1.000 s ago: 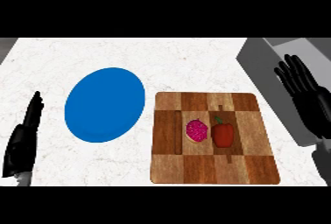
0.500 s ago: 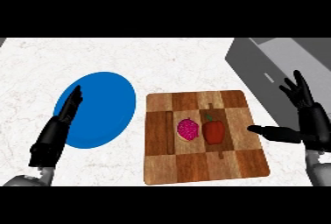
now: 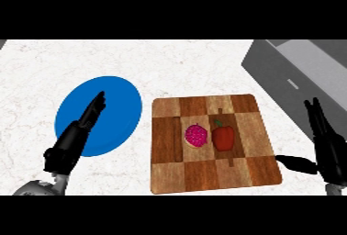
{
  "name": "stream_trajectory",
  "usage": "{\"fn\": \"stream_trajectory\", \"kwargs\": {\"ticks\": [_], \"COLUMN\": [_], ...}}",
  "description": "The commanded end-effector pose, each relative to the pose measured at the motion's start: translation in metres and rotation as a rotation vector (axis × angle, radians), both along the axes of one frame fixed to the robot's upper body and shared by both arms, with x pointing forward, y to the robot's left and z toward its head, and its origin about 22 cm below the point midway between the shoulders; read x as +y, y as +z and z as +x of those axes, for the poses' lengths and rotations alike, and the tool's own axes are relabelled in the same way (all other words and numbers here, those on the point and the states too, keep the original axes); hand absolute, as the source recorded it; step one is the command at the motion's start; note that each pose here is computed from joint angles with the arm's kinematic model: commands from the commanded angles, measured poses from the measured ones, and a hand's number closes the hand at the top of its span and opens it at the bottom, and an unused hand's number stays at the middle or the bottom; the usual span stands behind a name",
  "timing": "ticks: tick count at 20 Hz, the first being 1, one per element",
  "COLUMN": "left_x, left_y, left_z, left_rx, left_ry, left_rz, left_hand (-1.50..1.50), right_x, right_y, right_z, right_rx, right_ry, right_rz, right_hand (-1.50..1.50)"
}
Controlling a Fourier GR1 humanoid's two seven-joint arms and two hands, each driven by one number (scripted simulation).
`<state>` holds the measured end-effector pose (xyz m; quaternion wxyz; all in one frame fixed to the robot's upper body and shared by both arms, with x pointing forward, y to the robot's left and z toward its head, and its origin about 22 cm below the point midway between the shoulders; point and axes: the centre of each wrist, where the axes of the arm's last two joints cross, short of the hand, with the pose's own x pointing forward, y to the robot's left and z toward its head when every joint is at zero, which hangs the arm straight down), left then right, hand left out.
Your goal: Pick the bell pepper from the cutting board and place it in the cardboard box
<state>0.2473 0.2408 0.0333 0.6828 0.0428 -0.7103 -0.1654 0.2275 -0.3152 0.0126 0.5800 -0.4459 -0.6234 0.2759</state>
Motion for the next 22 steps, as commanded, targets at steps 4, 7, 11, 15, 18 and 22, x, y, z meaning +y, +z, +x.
{"fn": "stream_trajectory", "kwargs": {"ticks": [4, 7, 11, 15, 18, 22], "left_x": [-0.009, -0.021, -0.015, -0.021, -0.022, -0.032], "left_y": [0.002, 0.001, 0.006, 0.005, 0.017, 0.014], "left_z": [0.004, 0.005, 0.009, 0.016, 0.039, 0.034], "left_rx": [0.037, 0.018, 0.027, 0.019, 0.018, 0.01], "left_ry": [-0.038, -0.076, -0.103, -0.122, -0.126, -0.128], "left_rz": [-0.021, -0.02, -0.027, -0.021, -0.029, -0.034], "left_hand": [0.0, 0.0, 0.0, 0.0, 0.0, 0.0], "right_x": [0.035, 0.068, 0.111, 0.165, 0.191, 0.211], "right_y": [0.007, 0.019, 0.051, 0.08, 0.104, 0.102], "right_z": [-0.024, -0.032, -0.035, -0.043, -0.033, -0.023], "right_rx": [0.162, 0.291, 0.37, 0.414, 0.402, 0.43], "right_ry": [-0.111, -0.12, -0.187, -0.263, -0.286, -0.307], "right_rz": [-0.136, -0.111, -0.098, -0.056, -0.047, -0.06], "right_hand": [-1.5, -1.5, -1.5, -1.5, -1.5, -1.5]}}
